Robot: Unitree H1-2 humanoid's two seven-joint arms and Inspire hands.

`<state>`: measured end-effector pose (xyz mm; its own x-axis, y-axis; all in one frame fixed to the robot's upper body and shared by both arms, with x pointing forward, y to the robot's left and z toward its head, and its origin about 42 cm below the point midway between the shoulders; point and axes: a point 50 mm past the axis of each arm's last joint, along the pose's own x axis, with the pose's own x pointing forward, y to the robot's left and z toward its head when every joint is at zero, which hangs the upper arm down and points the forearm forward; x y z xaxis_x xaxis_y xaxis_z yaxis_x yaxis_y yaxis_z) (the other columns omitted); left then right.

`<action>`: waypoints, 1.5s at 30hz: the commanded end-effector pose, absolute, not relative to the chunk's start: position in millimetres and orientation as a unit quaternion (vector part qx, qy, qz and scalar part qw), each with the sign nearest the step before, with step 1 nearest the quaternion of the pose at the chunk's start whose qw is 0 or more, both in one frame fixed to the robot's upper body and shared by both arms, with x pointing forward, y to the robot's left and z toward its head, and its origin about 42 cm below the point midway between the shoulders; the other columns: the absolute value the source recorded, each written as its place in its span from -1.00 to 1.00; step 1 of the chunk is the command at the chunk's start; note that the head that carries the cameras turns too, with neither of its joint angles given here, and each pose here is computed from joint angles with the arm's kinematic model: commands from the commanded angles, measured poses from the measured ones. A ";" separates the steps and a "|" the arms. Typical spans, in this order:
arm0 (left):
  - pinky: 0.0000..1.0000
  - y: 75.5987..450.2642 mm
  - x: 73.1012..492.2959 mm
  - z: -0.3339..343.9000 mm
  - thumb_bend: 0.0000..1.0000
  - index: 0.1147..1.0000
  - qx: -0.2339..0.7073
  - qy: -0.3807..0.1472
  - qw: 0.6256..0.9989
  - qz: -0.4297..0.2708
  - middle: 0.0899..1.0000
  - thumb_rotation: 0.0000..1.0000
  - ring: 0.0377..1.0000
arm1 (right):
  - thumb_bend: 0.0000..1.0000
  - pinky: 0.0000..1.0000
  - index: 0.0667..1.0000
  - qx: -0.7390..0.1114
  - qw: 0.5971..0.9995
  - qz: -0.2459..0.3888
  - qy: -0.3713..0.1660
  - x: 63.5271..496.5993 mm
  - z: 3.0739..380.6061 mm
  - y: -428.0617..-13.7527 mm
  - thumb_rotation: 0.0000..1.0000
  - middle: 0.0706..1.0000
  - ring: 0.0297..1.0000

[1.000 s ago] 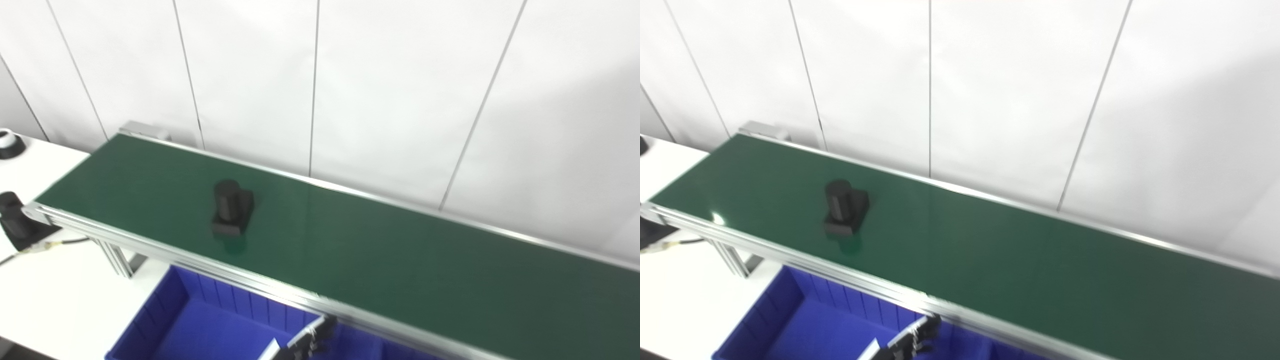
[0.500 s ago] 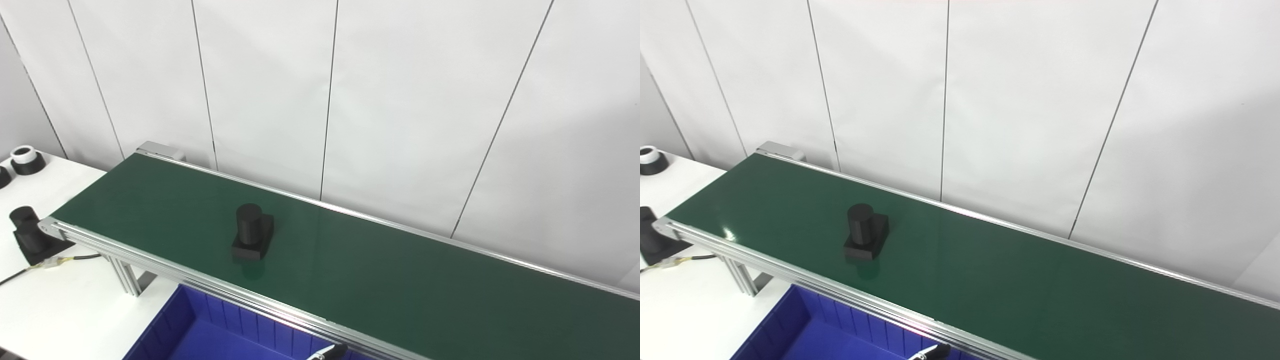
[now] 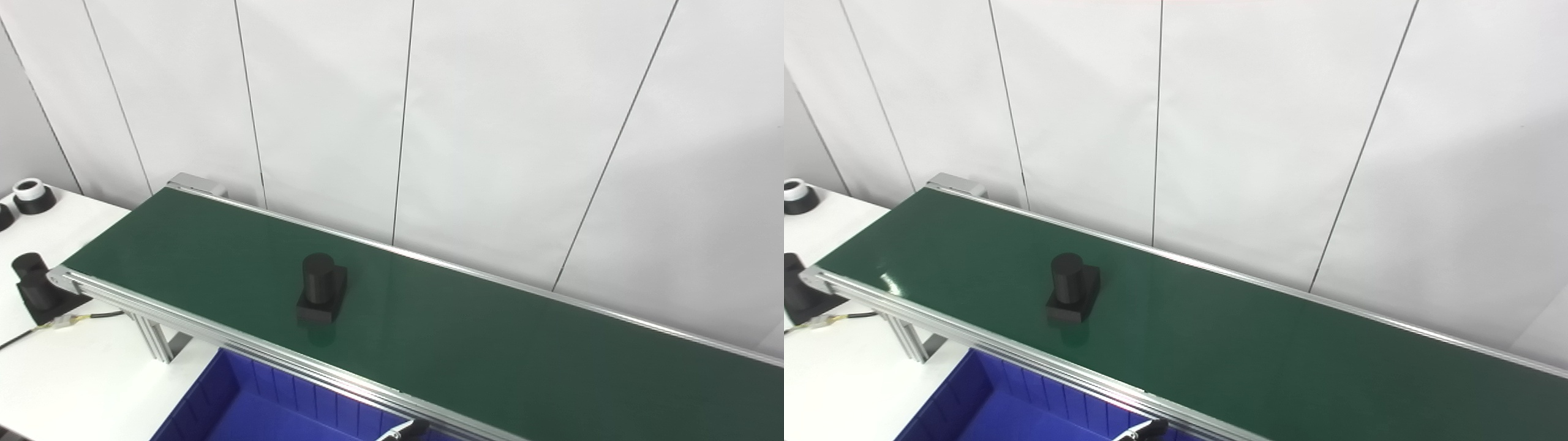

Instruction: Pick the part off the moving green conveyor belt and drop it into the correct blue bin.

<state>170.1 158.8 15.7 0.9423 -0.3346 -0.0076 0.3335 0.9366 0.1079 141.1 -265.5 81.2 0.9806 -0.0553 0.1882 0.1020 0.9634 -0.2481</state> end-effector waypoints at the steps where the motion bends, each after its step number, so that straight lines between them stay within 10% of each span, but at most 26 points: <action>1: 0.62 156.6 176.6 23.3 0.96 0.73 0.047 -0.036 0.985 -0.162 0.79 0.57 0.75 | 0.34 1.00 1.00 -0.140 0.978 -0.037 -0.152 150.6 103.4 -266.3 0.86 0.93 0.97; 16: 0.66 156.8 180.7 20.8 0.93 0.75 0.053 -0.035 0.983 -0.173 0.82 0.53 0.78 | 0.18 0.98 1.00 -0.207 0.956 0.005 -0.207 200.1 140.6 -274.4 0.57 0.96 0.98; 29: 0.75 167.0 184.1 21.5 0.90 0.83 0.058 -0.035 0.982 -0.176 0.89 0.56 0.86 | 0.52 0.85 1.00 -0.224 0.954 0.044 -0.196 237.7 149.1 -257.4 0.80 0.97 0.94; 45: 0.93 176.3 188.6 26.0 0.86 0.95 0.014 -0.035 0.983 -0.182 0.99 0.55 0.97 | 0.58 0.61 0.93 -0.249 0.943 0.069 -0.210 267.5 170.5 -233.6 0.61 0.88 0.80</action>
